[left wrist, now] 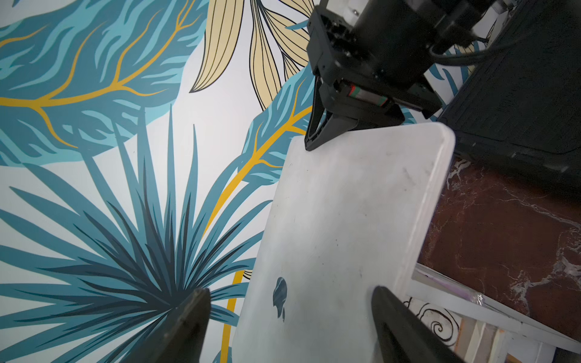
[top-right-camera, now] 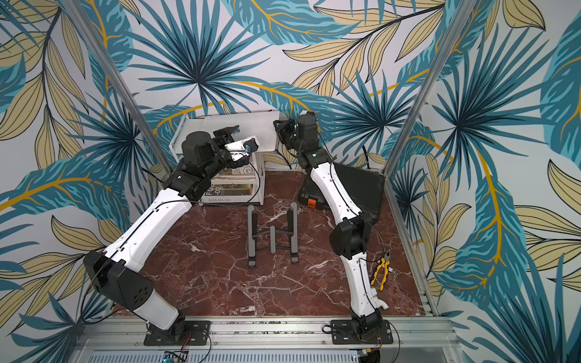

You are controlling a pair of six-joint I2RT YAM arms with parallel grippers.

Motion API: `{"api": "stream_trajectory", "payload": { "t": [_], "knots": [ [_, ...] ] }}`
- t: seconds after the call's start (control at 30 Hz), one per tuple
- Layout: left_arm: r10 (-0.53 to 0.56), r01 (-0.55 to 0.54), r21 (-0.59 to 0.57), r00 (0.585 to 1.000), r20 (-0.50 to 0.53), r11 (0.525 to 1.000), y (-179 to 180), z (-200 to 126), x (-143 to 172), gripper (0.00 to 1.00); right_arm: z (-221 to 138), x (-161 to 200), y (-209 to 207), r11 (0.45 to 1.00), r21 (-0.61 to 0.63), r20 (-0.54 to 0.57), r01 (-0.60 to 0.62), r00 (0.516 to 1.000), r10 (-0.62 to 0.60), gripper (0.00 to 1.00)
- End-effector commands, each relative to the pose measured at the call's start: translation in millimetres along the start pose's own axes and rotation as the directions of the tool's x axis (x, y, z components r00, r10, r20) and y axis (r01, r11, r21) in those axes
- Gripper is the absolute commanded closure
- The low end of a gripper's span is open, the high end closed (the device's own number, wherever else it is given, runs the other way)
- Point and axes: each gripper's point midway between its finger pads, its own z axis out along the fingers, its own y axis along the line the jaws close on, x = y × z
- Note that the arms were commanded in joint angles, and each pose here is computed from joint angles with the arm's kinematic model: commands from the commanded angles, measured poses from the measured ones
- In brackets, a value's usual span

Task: Close the laptop lid and set it aside
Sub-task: Place the laptop on the shelf.

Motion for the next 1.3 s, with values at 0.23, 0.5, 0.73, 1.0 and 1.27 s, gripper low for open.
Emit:
{"api": "stream_trajectory", "payload": {
  "t": [0.23,0.5,0.73,1.0,1.27],
  "knots": [
    [-0.005,0.0,0.063,0.997,0.073,0.998,-28,-24,-14,0.23,0,5,-4,1.0,-0.003,-0.039,0.013,0.999,-0.013,1.0],
    [0.024,-0.024,-0.002,1.0,0.001,1.0,-16,0,-4,0.33,0,8,-4,1.0,-0.006,-0.055,0.012,0.998,-0.013,1.0],
    [0.04,-0.039,0.008,0.999,-0.02,0.999,-17,7,-1,0.41,-1,8,-4,1.0,-0.01,-0.061,0.013,0.998,-0.014,1.0],
    [0.092,-0.093,0.0,0.993,-0.079,0.996,-19,14,13,0.49,0,9,-1,0.999,-0.035,-0.073,-0.02,0.997,0.018,1.0],
    [0.106,-0.108,-0.01,0.989,-0.099,0.994,-15,21,19,0.58,1,11,-1,0.998,-0.04,-0.086,-0.049,0.995,0.046,1.0]
  ]
}}
